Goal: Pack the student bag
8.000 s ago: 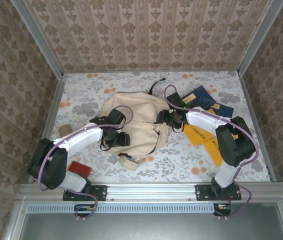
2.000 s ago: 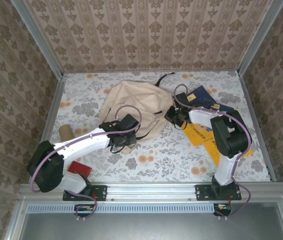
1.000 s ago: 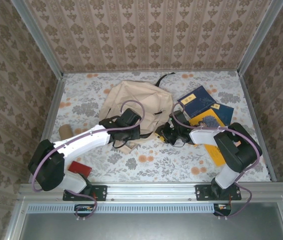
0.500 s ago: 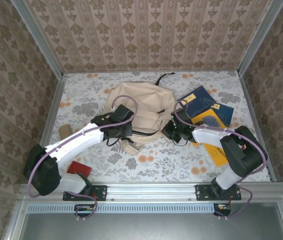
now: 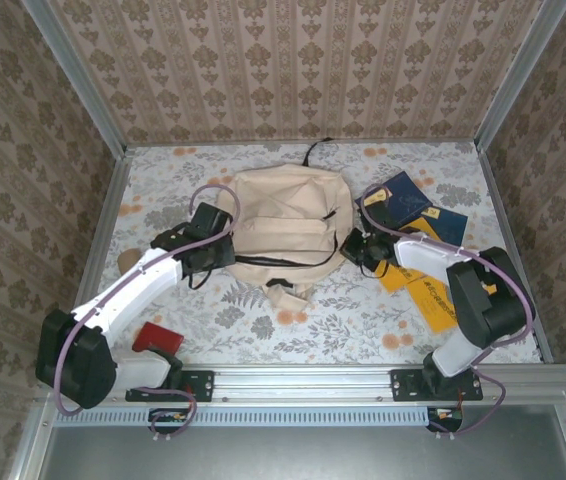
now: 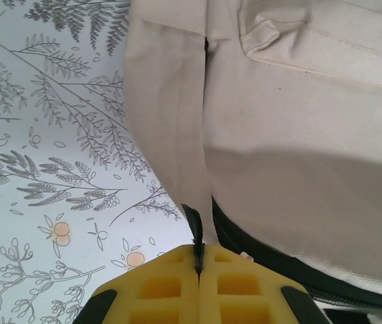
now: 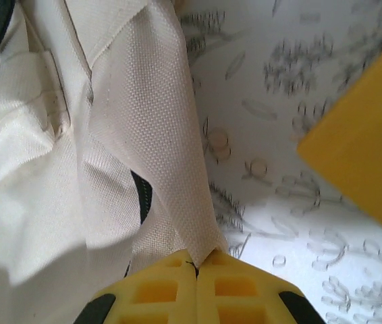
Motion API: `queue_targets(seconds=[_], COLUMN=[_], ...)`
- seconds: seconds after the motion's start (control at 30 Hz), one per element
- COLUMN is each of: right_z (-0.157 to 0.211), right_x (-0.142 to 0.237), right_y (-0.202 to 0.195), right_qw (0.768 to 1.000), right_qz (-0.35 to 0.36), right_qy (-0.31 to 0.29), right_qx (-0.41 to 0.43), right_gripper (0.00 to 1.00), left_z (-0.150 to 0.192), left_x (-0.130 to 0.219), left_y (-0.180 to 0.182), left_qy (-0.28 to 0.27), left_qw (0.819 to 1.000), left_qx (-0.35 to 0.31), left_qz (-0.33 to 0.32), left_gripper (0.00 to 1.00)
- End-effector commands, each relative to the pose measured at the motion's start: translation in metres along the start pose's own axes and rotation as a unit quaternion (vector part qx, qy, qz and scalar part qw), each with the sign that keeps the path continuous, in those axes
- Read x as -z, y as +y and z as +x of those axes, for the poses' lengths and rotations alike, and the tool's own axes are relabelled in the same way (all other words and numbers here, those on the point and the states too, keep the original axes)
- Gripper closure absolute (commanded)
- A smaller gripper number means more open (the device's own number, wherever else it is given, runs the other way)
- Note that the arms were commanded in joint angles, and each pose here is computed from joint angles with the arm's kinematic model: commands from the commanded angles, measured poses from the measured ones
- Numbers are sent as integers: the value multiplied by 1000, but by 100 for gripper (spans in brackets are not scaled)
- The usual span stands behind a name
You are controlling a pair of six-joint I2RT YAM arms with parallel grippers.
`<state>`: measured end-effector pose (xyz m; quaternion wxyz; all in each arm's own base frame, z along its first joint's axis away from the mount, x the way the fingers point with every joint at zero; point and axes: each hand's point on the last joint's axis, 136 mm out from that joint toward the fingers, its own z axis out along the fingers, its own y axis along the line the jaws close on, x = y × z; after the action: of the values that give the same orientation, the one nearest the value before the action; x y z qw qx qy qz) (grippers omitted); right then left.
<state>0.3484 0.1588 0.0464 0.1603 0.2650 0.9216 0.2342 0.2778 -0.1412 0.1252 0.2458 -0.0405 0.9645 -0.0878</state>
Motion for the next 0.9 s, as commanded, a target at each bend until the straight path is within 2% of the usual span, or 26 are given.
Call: queue_targets(seconds=[0.0, 0.03, 0.1, 0.2, 0.27, 0.37, 0.47, 0.6, 0.73, 0.87], right_z=[-15, -17, -20, -24, -22, -9, 11, 31, 47, 63], right_x=[-5, -5, 2, 24, 41, 58, 71, 77, 82, 88], right_y=[-1, 3, 11, 17, 16, 14, 20, 17, 17, 34], right_qw=[998, 998, 997, 997, 998, 999, 996, 988, 976, 964], right_qz=[26, 25, 19, 8, 5, -23, -84, -117, -142, -168], right_qy=[7, 11, 11, -13, -25, -24, -12, -11, 5, 31], right_qx=[51, 61, 72, 72, 58, 17, -41, -104, -164, -204], right_gripper=[100, 100, 91, 69, 50, 32, 19, 10, 9, 11], left_z=[-1, 0, 2, 10, 15, 21, 23, 26, 35, 40], left_x=[7, 7, 8, 8, 10, 14, 24, 36, 36, 29], left_y=[-23, -30, -40, -54, -68, -87, -105, -128, -146, -162], left_qy=[-6, -5, -2, 2, 7, 11, 10, 9, 20, 30], left_qw=[997, 995, 993, 989, 985, 980, 973, 963, 956, 953], left_qx=[-37, -41, -45, -63, -79, -101, -127, -152, -173, -181], left_qz=[71, 90, 111, 133, 151, 172, 190, 221, 235, 242], left_gripper=[100, 100, 100, 100, 100, 100, 100, 100, 100, 100])
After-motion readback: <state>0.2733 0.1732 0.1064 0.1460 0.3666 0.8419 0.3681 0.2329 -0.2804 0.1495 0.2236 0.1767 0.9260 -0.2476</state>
